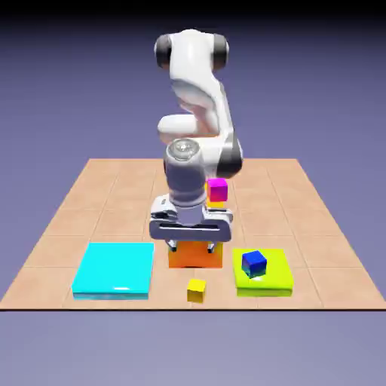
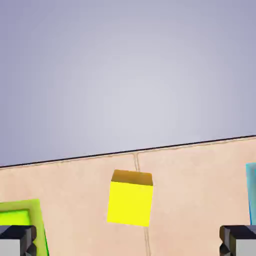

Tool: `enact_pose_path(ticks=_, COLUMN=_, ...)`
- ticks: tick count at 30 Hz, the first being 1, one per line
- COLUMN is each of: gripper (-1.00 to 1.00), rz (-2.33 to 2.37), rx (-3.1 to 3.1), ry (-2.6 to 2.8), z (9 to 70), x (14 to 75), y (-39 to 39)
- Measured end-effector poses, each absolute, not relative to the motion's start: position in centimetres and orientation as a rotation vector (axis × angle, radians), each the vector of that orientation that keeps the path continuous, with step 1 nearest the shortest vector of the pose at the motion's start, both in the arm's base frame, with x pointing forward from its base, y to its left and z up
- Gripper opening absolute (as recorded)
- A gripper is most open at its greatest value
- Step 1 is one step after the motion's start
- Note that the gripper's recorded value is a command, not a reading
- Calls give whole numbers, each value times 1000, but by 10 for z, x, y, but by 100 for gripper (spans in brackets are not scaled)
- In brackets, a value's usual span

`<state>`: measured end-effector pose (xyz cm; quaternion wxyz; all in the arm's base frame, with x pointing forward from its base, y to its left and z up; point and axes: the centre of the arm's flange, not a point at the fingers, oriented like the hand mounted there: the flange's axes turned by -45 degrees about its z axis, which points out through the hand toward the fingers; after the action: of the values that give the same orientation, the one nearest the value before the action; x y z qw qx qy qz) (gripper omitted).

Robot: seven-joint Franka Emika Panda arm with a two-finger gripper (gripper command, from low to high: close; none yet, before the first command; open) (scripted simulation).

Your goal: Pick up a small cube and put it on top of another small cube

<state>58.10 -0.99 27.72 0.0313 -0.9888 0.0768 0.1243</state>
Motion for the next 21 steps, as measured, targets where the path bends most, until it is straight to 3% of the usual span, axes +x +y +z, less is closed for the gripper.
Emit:
enact_pose_path(ticks=12, gripper=0, rz=1118, rx=-2822, ry=336, z=150, x=603, y=-13)
enact_pose_path(ticks=17, gripper=0, rz=1120, rx=-2821, ry=336, z=103, x=577, y=-7)
enact_pose_path(ticks=18, gripper=-100, rz=1120, rx=-2822, ry=336, z=93, x=570, y=-5)
enact_pose_path(ticks=21, gripper=-100, rz=1119, rx=-2820, ry=337, z=108, x=580, y=-7)
